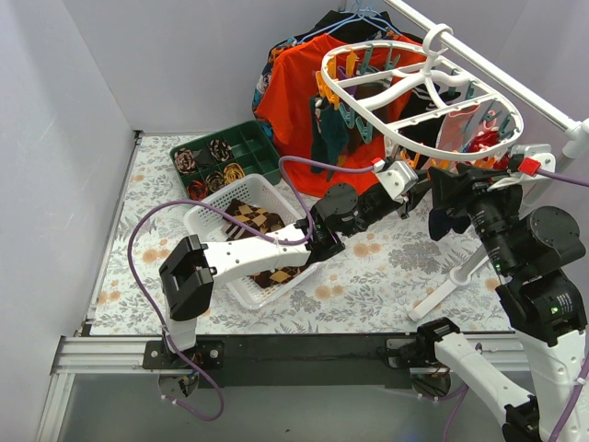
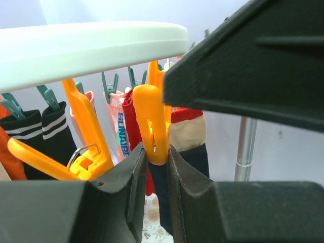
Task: Clip the socks to the hanger
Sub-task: Open the clamp at the hanger.
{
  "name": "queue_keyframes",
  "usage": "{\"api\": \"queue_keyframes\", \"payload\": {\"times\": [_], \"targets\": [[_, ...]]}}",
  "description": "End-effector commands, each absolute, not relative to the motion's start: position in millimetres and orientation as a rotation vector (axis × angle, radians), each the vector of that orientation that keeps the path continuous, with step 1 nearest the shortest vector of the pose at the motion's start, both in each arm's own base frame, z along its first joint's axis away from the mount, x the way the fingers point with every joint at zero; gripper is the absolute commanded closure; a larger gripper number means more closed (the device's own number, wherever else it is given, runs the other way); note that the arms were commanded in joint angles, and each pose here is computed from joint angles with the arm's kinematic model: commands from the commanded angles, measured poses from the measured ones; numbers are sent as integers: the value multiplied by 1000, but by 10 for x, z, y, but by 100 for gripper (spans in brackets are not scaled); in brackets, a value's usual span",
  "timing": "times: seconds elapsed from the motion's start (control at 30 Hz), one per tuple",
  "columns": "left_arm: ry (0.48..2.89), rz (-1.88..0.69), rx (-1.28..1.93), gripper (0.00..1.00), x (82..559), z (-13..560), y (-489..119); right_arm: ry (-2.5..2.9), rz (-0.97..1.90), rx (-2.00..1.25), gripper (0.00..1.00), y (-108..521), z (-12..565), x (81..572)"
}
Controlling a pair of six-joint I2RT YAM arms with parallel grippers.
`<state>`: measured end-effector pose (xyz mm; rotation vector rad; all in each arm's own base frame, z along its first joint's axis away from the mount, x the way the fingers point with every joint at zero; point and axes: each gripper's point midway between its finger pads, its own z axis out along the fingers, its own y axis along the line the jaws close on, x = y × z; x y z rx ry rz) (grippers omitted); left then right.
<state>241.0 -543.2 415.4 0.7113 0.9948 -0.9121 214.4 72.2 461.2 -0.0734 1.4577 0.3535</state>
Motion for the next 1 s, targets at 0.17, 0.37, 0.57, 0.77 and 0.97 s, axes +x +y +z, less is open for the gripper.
{"api": "queue_keyframes", "payload": {"times": [0.17, 0.37, 0.57, 0.77, 0.97], "targets": [[964, -941, 683, 100, 2348, 4465, -5317, 1459, 355, -83, 38, 800, 4674, 2289], [965, -954, 692, 100, 2320, 4457, -5316, 1459, 357, -73, 42, 827, 4666, 2371], [986, -960, 706, 100, 2316, 4396, -5338, 1443, 349, -64, 55, 814, 4720, 2394], [998, -963, 709, 89, 2299, 4350, -5303, 1446, 341, -60, 79, 803, 4685, 2403], [1029, -947, 708, 61, 2314, 4225, -5251, 1455, 337, -59, 90, 798, 4616, 2404]]}}
